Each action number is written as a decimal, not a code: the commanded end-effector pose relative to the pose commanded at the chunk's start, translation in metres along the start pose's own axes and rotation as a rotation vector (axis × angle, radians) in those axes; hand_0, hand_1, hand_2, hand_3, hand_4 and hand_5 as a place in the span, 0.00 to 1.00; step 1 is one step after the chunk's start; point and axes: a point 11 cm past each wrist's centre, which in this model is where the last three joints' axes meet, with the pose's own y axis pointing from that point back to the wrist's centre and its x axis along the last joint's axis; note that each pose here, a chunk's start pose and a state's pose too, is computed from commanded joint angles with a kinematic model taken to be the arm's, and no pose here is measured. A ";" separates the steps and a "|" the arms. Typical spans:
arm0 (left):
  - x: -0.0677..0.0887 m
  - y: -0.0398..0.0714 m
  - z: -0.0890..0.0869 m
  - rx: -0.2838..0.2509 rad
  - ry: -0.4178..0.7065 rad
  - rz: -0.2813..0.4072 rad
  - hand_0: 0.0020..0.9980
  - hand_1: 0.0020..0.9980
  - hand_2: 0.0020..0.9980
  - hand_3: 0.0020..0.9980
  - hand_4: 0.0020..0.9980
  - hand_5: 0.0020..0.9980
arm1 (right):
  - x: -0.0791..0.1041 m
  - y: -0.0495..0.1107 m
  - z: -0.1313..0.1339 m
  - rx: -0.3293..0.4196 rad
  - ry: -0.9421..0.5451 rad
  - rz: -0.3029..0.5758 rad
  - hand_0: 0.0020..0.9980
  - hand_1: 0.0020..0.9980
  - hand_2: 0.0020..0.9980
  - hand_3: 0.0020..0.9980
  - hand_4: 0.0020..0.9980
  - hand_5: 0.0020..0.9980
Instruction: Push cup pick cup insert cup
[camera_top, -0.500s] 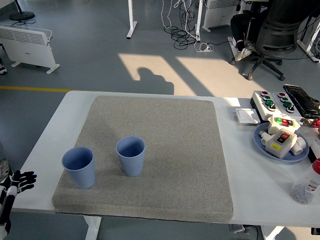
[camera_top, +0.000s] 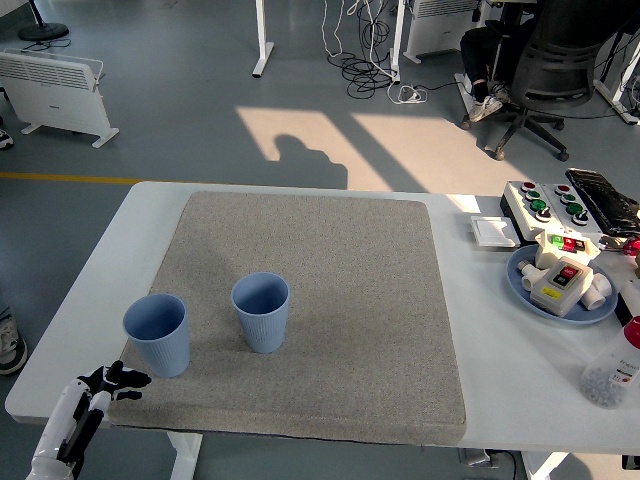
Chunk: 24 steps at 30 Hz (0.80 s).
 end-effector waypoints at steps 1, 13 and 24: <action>-0.001 -0.001 0.000 -0.001 -0.001 -0.006 0.60 0.59 0.54 0.49 0.64 1.00 | 0.000 0.000 0.001 -0.002 0.002 0.000 0.71 0.64 0.64 0.59 0.12 0.41; -0.001 -0.020 -0.003 0.017 -0.081 -0.086 0.67 0.61 0.55 0.50 0.64 1.00 | -0.002 -0.001 0.006 -0.011 0.005 -0.002 0.71 0.64 0.64 0.59 0.12 0.41; -0.001 -0.035 -0.001 0.006 -0.112 -0.117 0.67 0.61 0.56 0.50 0.64 1.00 | -0.005 0.000 0.004 -0.006 0.001 -0.006 0.71 0.64 0.65 0.59 0.12 0.41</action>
